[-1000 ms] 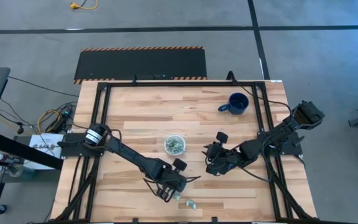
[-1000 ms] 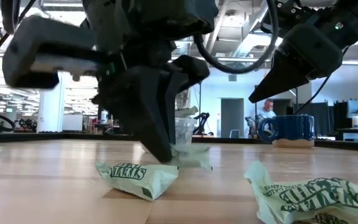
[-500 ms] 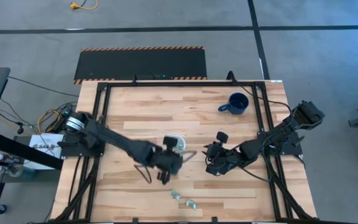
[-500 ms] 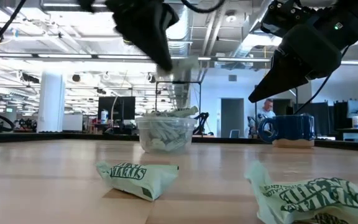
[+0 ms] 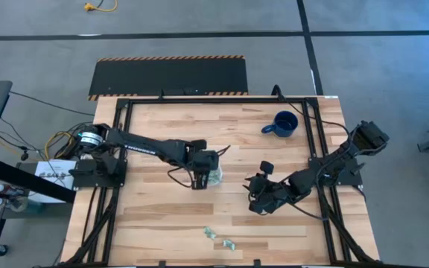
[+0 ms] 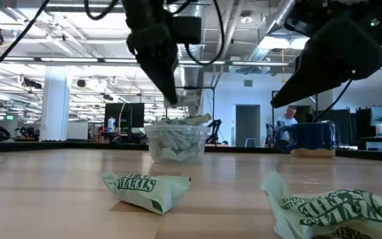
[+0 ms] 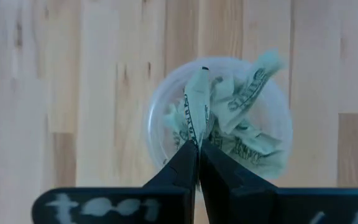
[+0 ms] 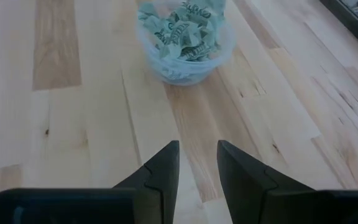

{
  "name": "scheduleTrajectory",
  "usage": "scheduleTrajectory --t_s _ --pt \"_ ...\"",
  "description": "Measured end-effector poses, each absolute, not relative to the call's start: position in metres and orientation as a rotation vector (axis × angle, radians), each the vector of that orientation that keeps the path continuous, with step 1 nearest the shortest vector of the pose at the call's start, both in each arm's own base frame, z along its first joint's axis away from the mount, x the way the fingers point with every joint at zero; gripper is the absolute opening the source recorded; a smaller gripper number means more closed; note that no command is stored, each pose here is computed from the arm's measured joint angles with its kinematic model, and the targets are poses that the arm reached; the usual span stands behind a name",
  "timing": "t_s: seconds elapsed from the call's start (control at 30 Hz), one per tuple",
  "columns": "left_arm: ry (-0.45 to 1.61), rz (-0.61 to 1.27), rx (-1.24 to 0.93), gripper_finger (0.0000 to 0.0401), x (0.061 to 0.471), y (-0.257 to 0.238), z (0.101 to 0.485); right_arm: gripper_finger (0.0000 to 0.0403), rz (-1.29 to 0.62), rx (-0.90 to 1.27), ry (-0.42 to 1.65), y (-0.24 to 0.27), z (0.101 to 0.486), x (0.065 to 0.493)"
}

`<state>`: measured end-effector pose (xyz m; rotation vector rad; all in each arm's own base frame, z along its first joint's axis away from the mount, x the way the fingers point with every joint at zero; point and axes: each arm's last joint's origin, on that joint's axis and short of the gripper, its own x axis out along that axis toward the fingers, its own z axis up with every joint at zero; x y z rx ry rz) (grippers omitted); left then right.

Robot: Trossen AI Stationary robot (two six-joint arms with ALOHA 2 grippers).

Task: Pick and place items into bin
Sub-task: Put the stevia packet into the transparent bin

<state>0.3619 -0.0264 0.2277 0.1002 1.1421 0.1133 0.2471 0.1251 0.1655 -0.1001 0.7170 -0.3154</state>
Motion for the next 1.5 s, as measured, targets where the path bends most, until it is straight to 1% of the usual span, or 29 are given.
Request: scheduleTrajectory --t_s 0.13,0.4,0.47,0.6,0.83,0.93,1.03,1.17,1.3,1.4,1.5 --pt "1.168 0.102 0.057 0.0000 0.359 -0.020 0.219 0.0102 -0.319 -0.113 0.705 0.128 0.166 0.245" --pt "1.166 0.090 0.024 0.0001 0.359 -0.021 0.219 0.0102 -0.328 -0.108 0.702 0.126 0.166 0.247" --pt "1.167 0.075 0.010 0.0006 0.359 -0.022 0.219 0.0102 -0.327 -0.106 0.700 0.126 0.166 0.247" --pt "1.168 0.069 0.006 0.0034 0.359 -0.022 0.219 0.0102 -0.326 -0.105 0.700 0.126 0.166 0.247" --pt "1.180 0.065 0.004 0.0103 0.357 -0.022 0.221 0.0102 -0.326 -0.105 0.700 0.126 0.166 0.247" --pt "1.206 0.028 -0.032 0.0121 0.350 -0.022 0.229 0.0102 -0.326 -0.106 0.700 0.126 0.166 0.247" --pt "1.182 0.008 -0.096 0.0130 0.343 -0.029 0.243 0.0102 -0.326 -0.105 0.700 0.126 0.166 0.247" --pt "1.125 -0.031 -0.109 0.0132 0.331 -0.053 0.263 0.0102 -0.322 -0.107 0.701 0.127 0.166 0.246" --pt "1.060 -0.047 -0.015 0.0132 0.320 -0.094 0.272 0.0102 -0.315 -0.107 0.701 0.129 0.166 0.246" --pt "0.998 -0.106 0.104 0.0133 0.314 -0.132 0.268 0.0102 -0.317 -0.107 0.701 0.128 0.166 0.246" --pt "0.962 -0.184 0.202 0.0133 0.314 -0.168 0.253 0.0102 -0.318 -0.106 0.700 0.128 0.166 0.246"
